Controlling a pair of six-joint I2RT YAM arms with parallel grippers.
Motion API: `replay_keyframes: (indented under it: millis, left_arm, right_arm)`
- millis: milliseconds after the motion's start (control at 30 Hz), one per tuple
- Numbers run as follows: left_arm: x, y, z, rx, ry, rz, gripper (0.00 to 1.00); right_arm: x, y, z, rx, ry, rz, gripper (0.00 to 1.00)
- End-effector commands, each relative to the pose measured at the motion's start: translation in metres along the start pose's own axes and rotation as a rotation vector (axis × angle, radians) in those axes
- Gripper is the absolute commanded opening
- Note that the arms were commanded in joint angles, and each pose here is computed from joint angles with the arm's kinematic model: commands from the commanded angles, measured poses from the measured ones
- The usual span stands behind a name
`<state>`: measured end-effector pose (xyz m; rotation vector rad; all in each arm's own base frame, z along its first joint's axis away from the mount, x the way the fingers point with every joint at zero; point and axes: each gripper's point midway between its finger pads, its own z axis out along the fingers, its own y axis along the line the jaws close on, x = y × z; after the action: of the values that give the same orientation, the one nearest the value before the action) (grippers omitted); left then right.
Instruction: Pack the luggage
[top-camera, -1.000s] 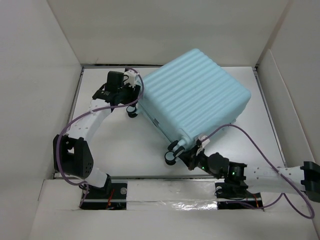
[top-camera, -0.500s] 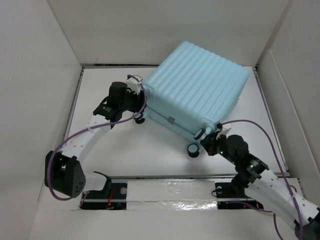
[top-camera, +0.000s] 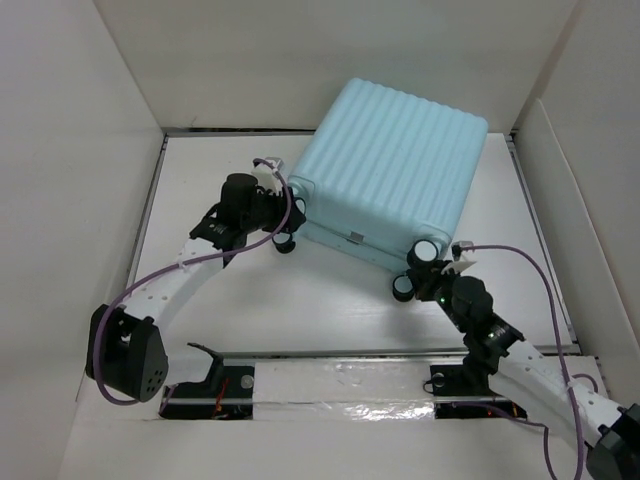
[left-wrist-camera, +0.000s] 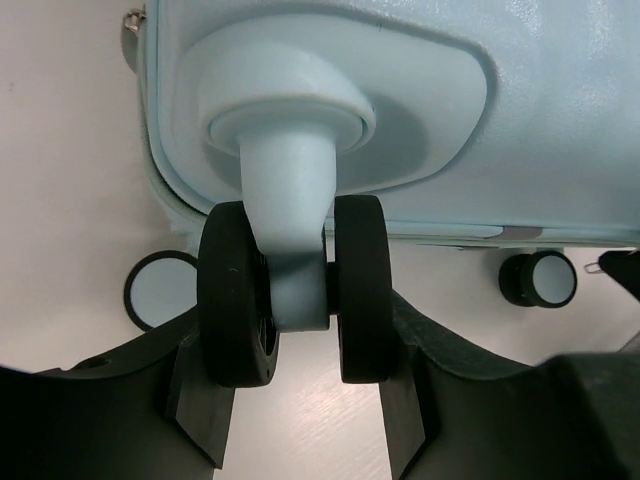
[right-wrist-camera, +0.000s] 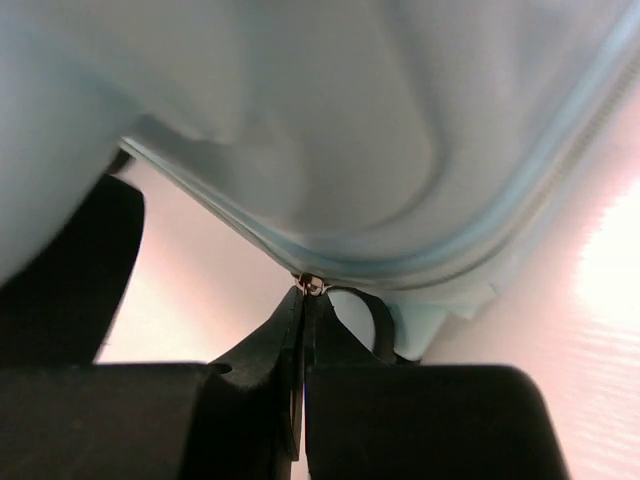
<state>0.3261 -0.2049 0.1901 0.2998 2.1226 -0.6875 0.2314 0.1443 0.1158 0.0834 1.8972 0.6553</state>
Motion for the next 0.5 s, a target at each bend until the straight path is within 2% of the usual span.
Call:
replay_keyframes:
  millis: [0, 33, 67, 100, 133, 167, 233, 300, 400, 467]
  left_arm:
    - [-0.07, -0.106, -0.021, 0.419, -0.199, 0.084, 0.04]
    - [-0.07, -0.104, -0.021, 0.407, -0.202, 0.077, 0.29]
    - [-0.072, -0.1, -0.02, 0.378, -0.215, 0.067, 0.43]
    - [-0.074, -0.099, -0.021, 0.369, -0.221, 0.059, 0.54]
    - [-0.076, -0.099, -0.024, 0.361, -0.235, 0.057, 0.71]
    - [-0.079, -0.093, -0.023, 0.328, -0.247, 0.047, 0.76]
    - [-0.083, -0.088, -0.024, 0.289, -0.266, 0.034, 0.82]
    - [-0.087, -0.082, -0.025, 0.251, -0.283, 0.026, 0.82]
    - [-0.096, -0.076, -0.024, 0.203, -0.292, 0.017, 0.79]
    - [-0.1, -0.072, -0.023, 0.173, -0.3, 0.019, 0.72]
  right_arm:
    - [-0.031, 0.053, 0.0, -0.172, -0.193, 0.059, 0.0]
    - [-0.027, 0.049, 0.001, -0.144, -0.195, 0.059, 0.0]
    - [-0.025, 0.046, 0.002, -0.124, -0.196, 0.057, 0.0]
    - [-0.027, 0.041, 0.003, -0.095, -0.214, 0.059, 0.0]
    - [-0.028, 0.041, 0.003, -0.09, -0.217, 0.059, 0.0]
    - [-0.027, 0.04, 0.003, -0.083, -0.21, 0.056, 0.0]
    - [-0.03, 0.043, 0.002, -0.095, -0.22, 0.06, 0.0]
    - [-0.032, 0.044, 0.001, -0.097, -0.219, 0.052, 0.0]
    - [-0.033, 0.048, -0.001, -0.115, -0.214, 0.048, 0.0]
    - [-0.035, 0.051, -0.003, -0.134, -0.22, 0.049, 0.0]
